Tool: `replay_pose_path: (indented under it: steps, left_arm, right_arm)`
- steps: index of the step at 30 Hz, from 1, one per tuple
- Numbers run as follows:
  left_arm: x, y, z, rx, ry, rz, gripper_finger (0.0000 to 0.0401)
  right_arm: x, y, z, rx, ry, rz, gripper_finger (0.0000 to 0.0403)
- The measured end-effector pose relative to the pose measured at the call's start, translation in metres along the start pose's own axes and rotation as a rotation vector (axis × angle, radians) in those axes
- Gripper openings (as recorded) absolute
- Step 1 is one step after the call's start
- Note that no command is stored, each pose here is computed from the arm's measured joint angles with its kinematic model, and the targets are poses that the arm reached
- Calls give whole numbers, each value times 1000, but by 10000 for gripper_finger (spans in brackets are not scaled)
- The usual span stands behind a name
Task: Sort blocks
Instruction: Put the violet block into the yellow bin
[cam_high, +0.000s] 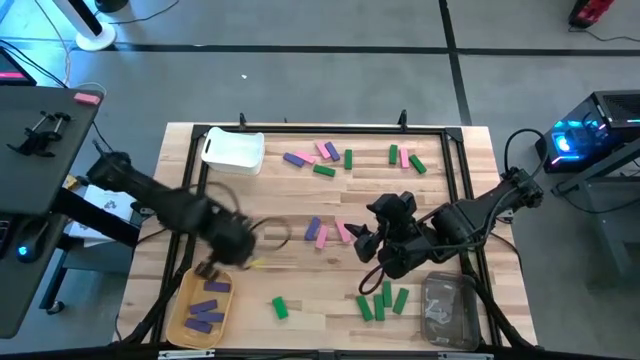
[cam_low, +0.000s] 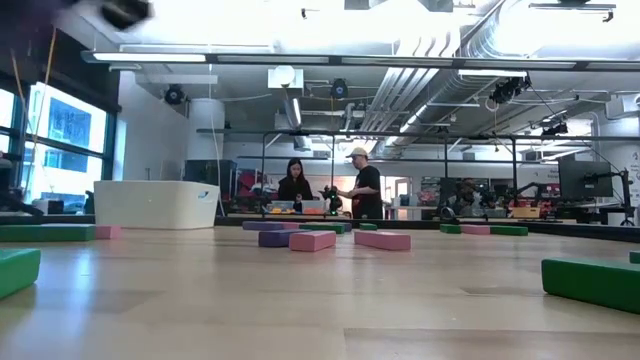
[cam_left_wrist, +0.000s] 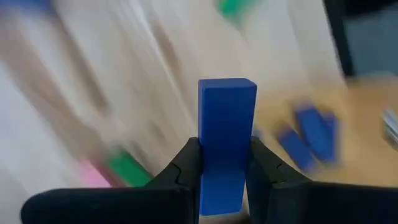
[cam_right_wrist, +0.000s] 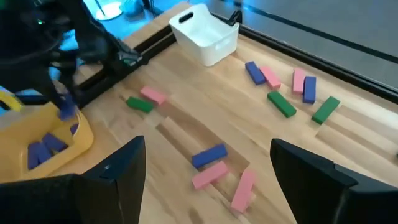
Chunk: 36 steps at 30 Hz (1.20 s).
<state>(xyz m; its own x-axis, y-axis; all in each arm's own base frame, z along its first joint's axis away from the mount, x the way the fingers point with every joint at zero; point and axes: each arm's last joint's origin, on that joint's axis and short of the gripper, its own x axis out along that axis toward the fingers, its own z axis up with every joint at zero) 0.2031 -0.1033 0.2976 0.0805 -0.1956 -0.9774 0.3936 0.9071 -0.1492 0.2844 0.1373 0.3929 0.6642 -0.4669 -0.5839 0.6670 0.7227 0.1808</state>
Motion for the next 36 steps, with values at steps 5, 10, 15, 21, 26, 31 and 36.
replay_pose_path:
  steps: [5,10,15,21,26,31,36]
  left_arm:
    - [21,-48,-23,-87,136,-131,47]
    - [51,-88,-39,-132,166,-205,50]
    - [66,-102,-43,-192,128,-236,89]
    - [59,-95,-31,-234,70,-259,172]
    - [51,-75,-16,-222,2,-256,215]
    - [31,-28,10,-226,-209,-50,224]
    - [12,48,36,-406,-501,245,225]
  right_arm:
    - [0,-1,-1,-34,14,-1,279]
    - [0,-1,-1,-58,17,-2,279]
    - [0,-1,-1,-62,17,-2,279]
    - [0,-1,-1,-61,21,0,279]
    - [0,3,1,-24,9,27,279]
    - [0,9,3,-5,-1,85,279]
    - [0,12,5,39,-12,107,279]
